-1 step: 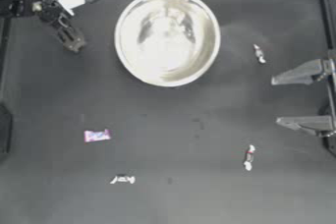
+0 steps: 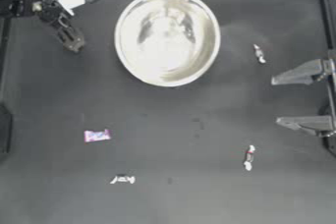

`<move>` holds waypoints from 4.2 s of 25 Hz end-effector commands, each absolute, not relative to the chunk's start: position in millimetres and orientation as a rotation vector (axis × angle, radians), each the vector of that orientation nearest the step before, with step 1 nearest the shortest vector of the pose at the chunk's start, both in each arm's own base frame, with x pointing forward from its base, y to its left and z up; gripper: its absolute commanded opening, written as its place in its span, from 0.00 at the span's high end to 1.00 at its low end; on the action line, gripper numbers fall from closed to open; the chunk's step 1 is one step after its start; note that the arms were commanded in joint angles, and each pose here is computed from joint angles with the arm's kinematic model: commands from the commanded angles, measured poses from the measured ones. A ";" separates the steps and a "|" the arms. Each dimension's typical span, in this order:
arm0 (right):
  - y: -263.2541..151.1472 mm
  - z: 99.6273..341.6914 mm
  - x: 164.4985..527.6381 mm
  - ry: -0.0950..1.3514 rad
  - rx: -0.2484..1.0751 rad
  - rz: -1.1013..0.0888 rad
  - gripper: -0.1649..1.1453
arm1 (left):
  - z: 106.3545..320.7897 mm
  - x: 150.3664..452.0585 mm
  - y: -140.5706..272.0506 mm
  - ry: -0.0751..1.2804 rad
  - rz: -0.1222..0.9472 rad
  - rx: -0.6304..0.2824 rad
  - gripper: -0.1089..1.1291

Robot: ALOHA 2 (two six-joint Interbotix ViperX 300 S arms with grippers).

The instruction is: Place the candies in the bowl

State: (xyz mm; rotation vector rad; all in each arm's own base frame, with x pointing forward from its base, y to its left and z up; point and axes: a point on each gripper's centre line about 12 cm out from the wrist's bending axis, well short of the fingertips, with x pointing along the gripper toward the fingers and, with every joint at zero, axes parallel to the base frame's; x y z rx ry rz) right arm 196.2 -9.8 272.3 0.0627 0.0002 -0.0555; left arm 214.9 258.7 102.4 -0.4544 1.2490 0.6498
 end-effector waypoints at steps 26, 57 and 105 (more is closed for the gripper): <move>-10.8 273.2 197.4 -0.002 0.089 -0.063 0.13 | 271.6 336.5 209.0 0.857 0.438 -0.077 0.64; -56.1 273.4 189.2 0.167 0.266 -0.306 0.13 | 262.2 385.9 215.0 0.782 0.313 -0.028 0.14; -194.6 187.9 217.9 1.015 0.649 -0.909 0.16 | 301.3 295.2 102.1 0.490 0.270 -0.048 0.14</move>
